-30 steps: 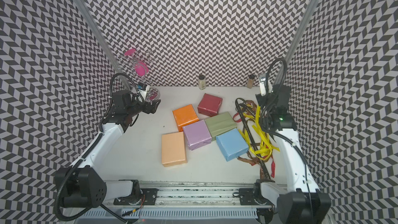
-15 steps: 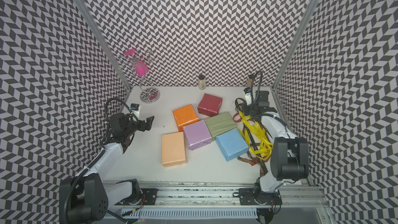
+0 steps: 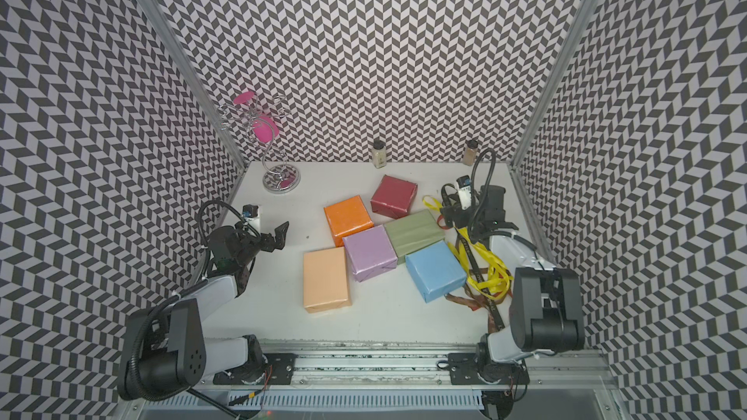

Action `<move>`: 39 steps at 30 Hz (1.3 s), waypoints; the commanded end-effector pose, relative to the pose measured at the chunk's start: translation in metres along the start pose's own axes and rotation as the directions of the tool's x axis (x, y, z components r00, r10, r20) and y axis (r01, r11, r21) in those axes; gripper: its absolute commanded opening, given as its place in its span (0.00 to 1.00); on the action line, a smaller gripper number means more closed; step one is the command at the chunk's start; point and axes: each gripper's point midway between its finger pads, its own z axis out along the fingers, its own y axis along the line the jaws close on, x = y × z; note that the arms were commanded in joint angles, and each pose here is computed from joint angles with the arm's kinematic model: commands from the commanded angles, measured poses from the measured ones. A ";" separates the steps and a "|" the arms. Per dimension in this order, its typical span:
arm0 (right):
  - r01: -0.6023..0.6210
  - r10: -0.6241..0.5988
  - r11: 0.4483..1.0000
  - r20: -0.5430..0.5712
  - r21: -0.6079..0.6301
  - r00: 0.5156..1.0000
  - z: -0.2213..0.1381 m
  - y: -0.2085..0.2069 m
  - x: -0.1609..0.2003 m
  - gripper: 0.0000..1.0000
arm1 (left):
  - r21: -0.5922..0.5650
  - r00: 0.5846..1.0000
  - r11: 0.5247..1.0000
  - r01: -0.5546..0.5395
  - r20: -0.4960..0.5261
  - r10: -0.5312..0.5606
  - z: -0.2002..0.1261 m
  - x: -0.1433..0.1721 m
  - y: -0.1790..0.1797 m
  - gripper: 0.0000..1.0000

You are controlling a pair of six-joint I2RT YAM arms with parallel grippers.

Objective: Untie the ribbon bows on the gift boxes
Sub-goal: Reset both arms

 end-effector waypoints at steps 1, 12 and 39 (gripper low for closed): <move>0.045 -0.032 0.996 0.169 -0.072 0.985 -0.001 0.016 -0.010 0.99 | 0.014 0.992 1.000 -0.026 0.121 0.024 -0.004 -0.017 -0.004 1.00; 0.125 -0.100 0.992 0.439 -0.028 0.893 -0.035 0.036 -0.003 0.99 | -0.034 0.979 0.999 -0.035 0.199 0.041 -0.012 -0.015 -0.001 1.00; -0.061 -0.019 0.989 0.533 0.132 0.846 -0.056 0.003 0.016 0.99 | -0.224 0.977 0.973 0.056 0.213 -0.007 0.013 -0.003 -0.003 1.00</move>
